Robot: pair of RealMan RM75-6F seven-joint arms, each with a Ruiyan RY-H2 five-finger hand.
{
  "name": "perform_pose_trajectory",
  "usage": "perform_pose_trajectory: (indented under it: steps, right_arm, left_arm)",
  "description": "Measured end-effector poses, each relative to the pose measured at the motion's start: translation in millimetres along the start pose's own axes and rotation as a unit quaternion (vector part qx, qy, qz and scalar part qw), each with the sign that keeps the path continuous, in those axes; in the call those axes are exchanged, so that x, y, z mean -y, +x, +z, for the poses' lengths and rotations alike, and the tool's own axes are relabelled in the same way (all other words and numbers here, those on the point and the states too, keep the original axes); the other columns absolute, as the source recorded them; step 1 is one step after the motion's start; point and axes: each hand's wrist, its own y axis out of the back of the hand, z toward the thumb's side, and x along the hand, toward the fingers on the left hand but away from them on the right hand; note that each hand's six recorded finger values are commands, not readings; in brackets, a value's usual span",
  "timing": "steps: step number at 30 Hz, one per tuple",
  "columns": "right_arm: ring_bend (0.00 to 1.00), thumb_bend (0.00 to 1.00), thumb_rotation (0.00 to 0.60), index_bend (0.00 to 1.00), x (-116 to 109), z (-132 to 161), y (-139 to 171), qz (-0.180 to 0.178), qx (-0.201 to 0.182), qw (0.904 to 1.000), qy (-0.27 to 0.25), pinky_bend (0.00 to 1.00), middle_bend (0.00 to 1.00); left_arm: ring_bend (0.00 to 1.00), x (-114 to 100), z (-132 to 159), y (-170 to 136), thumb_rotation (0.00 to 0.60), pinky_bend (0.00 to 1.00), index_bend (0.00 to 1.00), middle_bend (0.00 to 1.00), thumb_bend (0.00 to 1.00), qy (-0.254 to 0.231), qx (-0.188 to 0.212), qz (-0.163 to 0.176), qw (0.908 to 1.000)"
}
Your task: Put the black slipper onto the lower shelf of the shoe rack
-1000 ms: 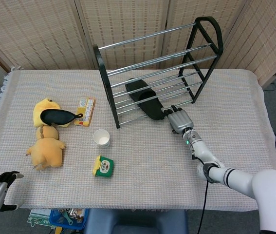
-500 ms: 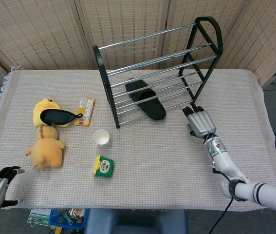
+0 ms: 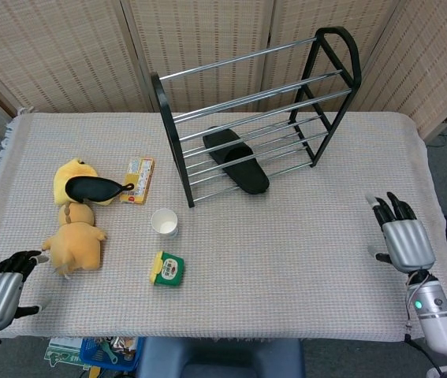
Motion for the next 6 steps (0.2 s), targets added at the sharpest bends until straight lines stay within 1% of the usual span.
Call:
perform_pose_trajectory:
  steps: [4,6]
  right_arm:
    - [0.03,0.15,0.6,0.0,1,-18,35,-0.011,0.02,0.9996,-0.019,0.12,0.13]
    - [0.03,0.15,0.6,0.0,1,-23,45,-0.014,0.024,0.9993,-0.026,0.12,0.13]
  left_arm:
    - [0.18,-4,6,4,0.6,0.26,0.28,0.22,0.15,-0.002,0.002,0.02,0.9998]
    - [0.18,-6,9,6,0.6,0.26,0.28,0.22,0.15,-0.005,0.004,0.031,0.9995]
